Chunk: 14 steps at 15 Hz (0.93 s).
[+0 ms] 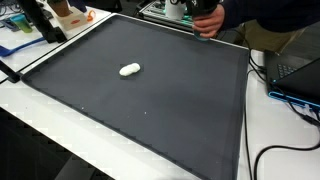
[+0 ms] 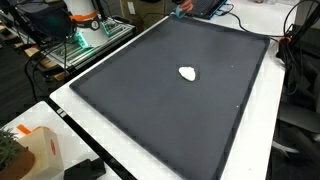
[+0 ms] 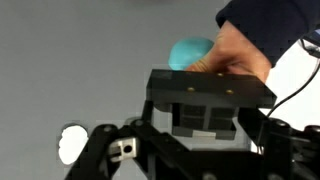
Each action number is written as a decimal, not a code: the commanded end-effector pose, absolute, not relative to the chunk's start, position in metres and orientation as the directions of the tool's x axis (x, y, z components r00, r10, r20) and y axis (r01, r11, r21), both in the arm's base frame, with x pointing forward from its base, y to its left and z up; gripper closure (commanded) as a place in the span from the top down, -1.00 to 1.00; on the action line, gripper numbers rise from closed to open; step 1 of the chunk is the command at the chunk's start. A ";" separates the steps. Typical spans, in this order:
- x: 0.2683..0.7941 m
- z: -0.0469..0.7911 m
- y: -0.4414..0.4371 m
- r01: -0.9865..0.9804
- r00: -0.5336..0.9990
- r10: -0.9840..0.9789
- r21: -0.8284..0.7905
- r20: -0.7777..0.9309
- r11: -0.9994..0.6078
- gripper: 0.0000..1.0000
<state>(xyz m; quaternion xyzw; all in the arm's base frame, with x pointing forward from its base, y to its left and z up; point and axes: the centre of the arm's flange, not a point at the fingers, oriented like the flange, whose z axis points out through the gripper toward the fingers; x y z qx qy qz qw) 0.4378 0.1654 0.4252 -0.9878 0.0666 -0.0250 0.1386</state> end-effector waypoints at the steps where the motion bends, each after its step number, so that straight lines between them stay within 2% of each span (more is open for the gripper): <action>1: 0.436 0.427 0.162 -0.116 0.992 -0.124 -0.289 0.007 -0.950 0.27; 2: 0.436 0.427 0.162 -0.116 0.992 -0.123 -0.289 0.007 -0.950 0.17; 3: 0.436 0.428 0.161 -0.116 0.992 -0.123 -0.289 0.007 -0.950 -0.02; 4: 0.437 0.428 0.161 -0.116 0.992 -0.123 -0.289 0.007 -0.950 -0.10; 5: 0.437 0.429 0.160 -0.116 0.992 -0.124 -0.289 0.008 -0.950 -0.10; 6: 0.438 0.430 0.159 -0.117 0.992 -0.126 -0.290 0.010 -0.950 -0.30; 7: 0.439 0.431 0.159 -0.120 0.992 -0.128 -0.289 0.010 -0.950 -0.30; 8: 0.439 0.431 0.159 -0.122 0.991 -0.130 -0.290 0.008 -0.949 -0.12; 10: 0.438 0.432 0.160 -0.124 0.991 -0.133 -0.290 0.009 -0.949 0.71; 11: 0.438 0.432 0.161 -0.123 0.991 -0.132 -0.291 0.010 -0.949 0.81; 12: 0.439 0.433 0.161 -0.123 0.991 -0.132 -0.290 0.012 -0.949 0.56; 13: 0.438 0.433 0.161 -0.121 0.991 -0.131 -0.288 0.014 -0.950 0.07; 14: 0.438 0.434 0.161 -0.121 0.991 -0.131 -0.290 0.017 -0.949 0.05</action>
